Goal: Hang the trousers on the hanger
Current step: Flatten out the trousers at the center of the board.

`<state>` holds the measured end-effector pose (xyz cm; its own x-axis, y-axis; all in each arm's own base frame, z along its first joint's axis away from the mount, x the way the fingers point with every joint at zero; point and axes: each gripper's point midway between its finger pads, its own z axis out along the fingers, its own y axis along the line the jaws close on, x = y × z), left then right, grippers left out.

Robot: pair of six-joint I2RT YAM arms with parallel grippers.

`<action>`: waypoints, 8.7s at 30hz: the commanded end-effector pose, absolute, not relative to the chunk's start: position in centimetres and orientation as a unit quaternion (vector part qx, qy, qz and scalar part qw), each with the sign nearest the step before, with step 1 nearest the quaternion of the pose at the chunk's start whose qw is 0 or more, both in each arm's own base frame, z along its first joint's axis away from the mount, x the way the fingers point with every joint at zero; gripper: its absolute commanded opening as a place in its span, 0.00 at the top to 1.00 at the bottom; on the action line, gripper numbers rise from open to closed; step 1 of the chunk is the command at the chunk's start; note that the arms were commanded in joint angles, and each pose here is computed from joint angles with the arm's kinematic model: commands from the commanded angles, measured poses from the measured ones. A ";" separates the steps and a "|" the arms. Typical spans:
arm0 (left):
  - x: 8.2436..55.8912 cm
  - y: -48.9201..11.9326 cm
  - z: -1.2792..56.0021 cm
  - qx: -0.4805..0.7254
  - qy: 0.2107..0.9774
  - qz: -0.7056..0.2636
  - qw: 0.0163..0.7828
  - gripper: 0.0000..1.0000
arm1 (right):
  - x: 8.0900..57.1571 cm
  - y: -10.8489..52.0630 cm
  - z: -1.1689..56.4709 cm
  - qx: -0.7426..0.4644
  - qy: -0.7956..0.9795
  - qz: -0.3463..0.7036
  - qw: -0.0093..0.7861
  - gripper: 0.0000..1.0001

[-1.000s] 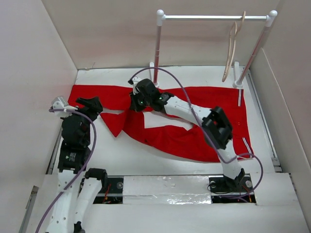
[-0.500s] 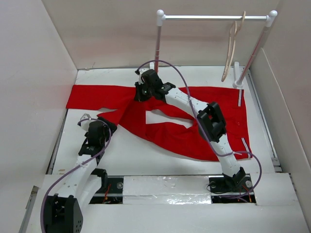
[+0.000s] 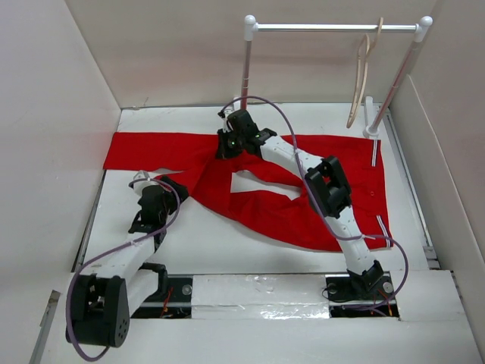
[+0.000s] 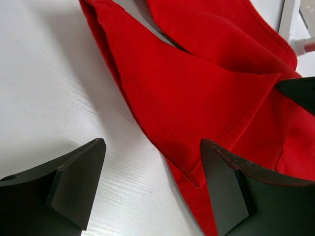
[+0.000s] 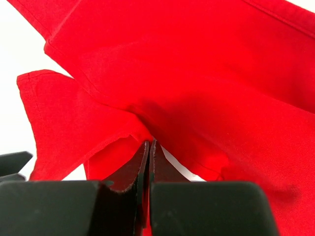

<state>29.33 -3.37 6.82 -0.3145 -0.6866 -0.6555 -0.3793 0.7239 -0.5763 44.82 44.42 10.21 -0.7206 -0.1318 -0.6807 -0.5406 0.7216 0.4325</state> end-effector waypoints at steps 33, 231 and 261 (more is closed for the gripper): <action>20.1 -0.3 44.5 -0.308 0.526 -0.274 0.744 1.00 | 19.2 34.0 16.4 -0.252 0.833 0.284 0.402 0.60; 25.2 7.8 35.8 -0.488 0.521 -0.063 0.698 1.00 | 26.8 10.9 17.8 0.151 0.799 0.221 0.539 0.30; 15.4 2.0 39.9 -0.292 0.514 -0.208 0.780 1.00 | 33.8 -6.5 4.8 0.458 0.773 0.218 0.382 0.85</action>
<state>16.99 1.87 37.86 0.3427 -0.6525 -0.6759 -0.0214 0.7138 -0.7000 31.02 -8.35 3.10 -0.2647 0.8542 -0.4475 0.6633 0.4981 0.5584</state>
